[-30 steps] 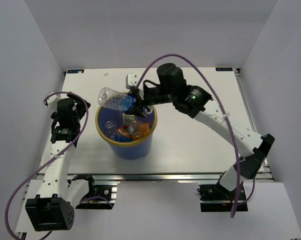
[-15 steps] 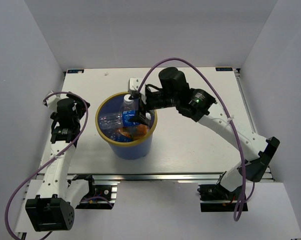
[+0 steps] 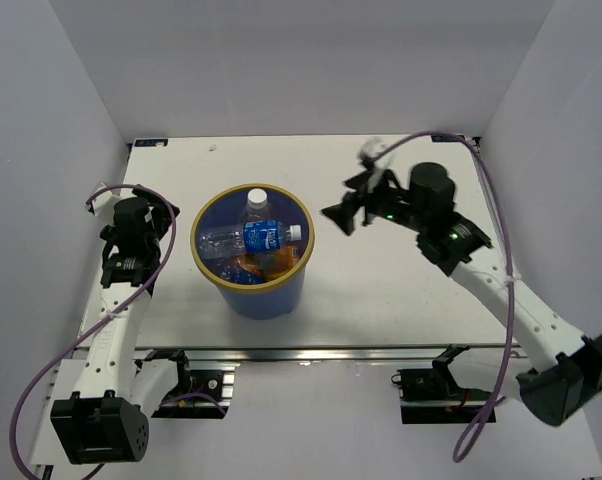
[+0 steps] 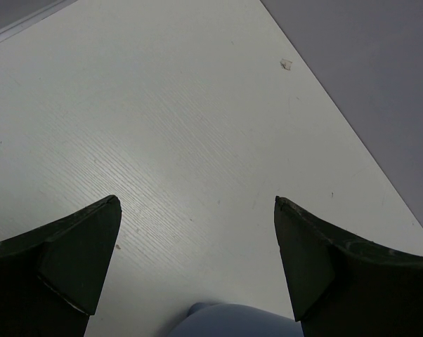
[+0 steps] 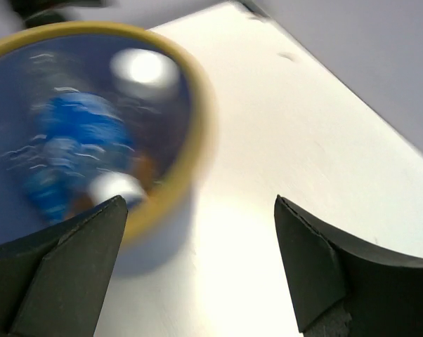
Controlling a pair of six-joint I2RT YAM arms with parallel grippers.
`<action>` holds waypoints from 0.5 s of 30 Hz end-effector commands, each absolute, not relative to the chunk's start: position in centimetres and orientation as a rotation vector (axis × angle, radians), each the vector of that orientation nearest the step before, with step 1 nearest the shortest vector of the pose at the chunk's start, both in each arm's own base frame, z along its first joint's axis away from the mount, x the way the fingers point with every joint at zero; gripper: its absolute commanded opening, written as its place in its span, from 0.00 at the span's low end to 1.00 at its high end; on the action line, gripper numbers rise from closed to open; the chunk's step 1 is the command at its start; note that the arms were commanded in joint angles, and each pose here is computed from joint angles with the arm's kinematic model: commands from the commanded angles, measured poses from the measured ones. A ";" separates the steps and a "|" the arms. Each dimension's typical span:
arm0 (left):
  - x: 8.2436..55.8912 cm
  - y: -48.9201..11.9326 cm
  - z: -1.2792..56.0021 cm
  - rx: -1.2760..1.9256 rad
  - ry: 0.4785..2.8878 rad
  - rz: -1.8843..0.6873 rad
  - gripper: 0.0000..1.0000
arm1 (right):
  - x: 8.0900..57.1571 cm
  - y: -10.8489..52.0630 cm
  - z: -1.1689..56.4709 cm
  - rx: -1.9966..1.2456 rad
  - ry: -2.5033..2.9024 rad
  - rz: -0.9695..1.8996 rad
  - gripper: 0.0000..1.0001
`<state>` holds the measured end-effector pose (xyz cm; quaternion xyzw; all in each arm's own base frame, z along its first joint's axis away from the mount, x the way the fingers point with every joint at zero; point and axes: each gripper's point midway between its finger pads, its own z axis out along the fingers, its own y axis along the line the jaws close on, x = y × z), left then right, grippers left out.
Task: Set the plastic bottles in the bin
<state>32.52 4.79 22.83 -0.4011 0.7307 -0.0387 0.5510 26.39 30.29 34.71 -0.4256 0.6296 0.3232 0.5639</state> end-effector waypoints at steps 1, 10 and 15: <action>32.2 5.2 23.7 -0.957 1.699 -0.082 0.98 | 28.2 25.1 36.6 -0.654 1.458 0.806 0.89; 33.0 4.9 22.8 -0.958 1.731 -0.090 0.98 | 29.9 14.6 20.5 -0.214 1.781 0.560 0.89; 33.0 5.1 22.6 -0.976 1.726 -0.083 0.98 | 30.0 13.2 21.7 -0.139 1.744 0.501 0.89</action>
